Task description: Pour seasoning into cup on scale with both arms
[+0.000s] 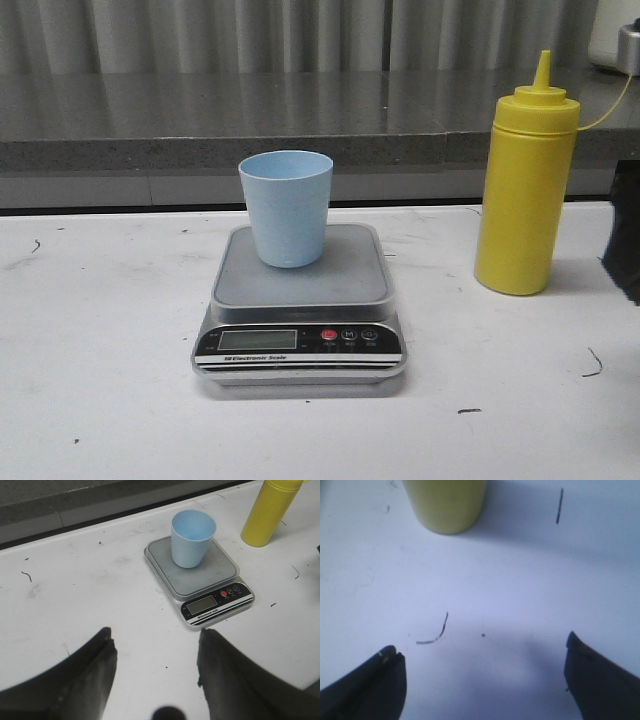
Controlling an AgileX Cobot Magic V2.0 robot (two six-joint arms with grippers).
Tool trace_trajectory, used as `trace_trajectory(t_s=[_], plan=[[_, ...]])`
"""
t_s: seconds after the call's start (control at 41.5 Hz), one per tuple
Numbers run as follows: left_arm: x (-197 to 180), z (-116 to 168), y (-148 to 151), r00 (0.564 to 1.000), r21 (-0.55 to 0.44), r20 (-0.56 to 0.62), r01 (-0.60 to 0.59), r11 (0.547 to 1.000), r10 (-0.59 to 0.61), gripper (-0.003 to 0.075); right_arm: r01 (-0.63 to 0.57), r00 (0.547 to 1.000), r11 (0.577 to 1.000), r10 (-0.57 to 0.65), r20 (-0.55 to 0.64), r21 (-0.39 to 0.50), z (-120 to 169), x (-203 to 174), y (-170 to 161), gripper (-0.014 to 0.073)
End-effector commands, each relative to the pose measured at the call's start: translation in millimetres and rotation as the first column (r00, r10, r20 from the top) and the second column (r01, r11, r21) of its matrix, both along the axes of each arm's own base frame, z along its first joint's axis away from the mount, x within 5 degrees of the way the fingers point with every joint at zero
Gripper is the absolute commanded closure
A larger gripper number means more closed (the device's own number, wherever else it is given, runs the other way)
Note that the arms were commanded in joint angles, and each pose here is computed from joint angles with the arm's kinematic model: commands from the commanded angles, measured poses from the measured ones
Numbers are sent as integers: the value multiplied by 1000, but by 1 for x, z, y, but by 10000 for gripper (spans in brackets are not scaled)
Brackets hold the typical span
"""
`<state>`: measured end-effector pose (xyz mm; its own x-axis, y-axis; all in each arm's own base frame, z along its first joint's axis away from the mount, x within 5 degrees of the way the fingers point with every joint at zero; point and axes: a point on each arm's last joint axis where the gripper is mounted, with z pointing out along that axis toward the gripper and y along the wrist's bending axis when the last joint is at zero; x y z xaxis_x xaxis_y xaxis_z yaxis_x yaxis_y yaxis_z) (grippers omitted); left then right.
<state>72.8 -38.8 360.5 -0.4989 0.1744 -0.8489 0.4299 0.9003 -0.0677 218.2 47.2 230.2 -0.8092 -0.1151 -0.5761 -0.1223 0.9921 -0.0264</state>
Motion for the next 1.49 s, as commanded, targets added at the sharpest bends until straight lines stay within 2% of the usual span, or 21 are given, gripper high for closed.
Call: trace_trajectory(t_s=[0.0, 0.241, 0.675, 1.012, 1.06, 1.133, 1.301, 1.349, 1.398, 1.47], plan=[[2, 13, -1, 997, -55, 76, 4, 998, 1, 351, -18, 999, 1000, 18, 28, -3, 31, -13, -2, -59], [2, 13, -1, 997, -55, 76, 4, 998, 1, 351, -139, 990, 989, 138, 15, 41, 64, -46, 0, -59], [2, 13, -1, 997, -55, 76, 4, 998, 1, 351, -184, 949, 978, 149, 278, 103, 109, -104, -11, -59], [2, 15, -2, 995, -67, 98, 6, 998, 1, 351, -203, 904, 971, 137, 405, 124, 123, -136, -19, -48], [3, 16, -2, 994, -74, 109, 7, 997, 1, 351, -203, 903, 971, 137, 407, 124, 123, -136, -19, -13], [3, 18, -3, 993, -80, 121, 9, 997, 1, 351, -203, 903, 971, 137, 406, 124, 123, -136, -19, 106], [3, 18, -3, 993, -80, 121, 9, 997, 1, 351, -203, 903, 971, 137, 407, 124, 123, -136, -19, 506], [3, 18, -3, 993, -80, 121, 9, 997, 1, 351, -203, 903, 971, 137, 407, 124, 123, -136, -19, 592], [3, 18, -3, 993, -80, 121, 9, 997, 1, 351, -203, 903, 971, 137, 406, 124, 123, -136, -19, 665], [3, 18, -3, 993, -80, 121, 9, 997, 1, 351, -203, 903, 971, 137, 406, 124, 123, -136, -19, 661]])
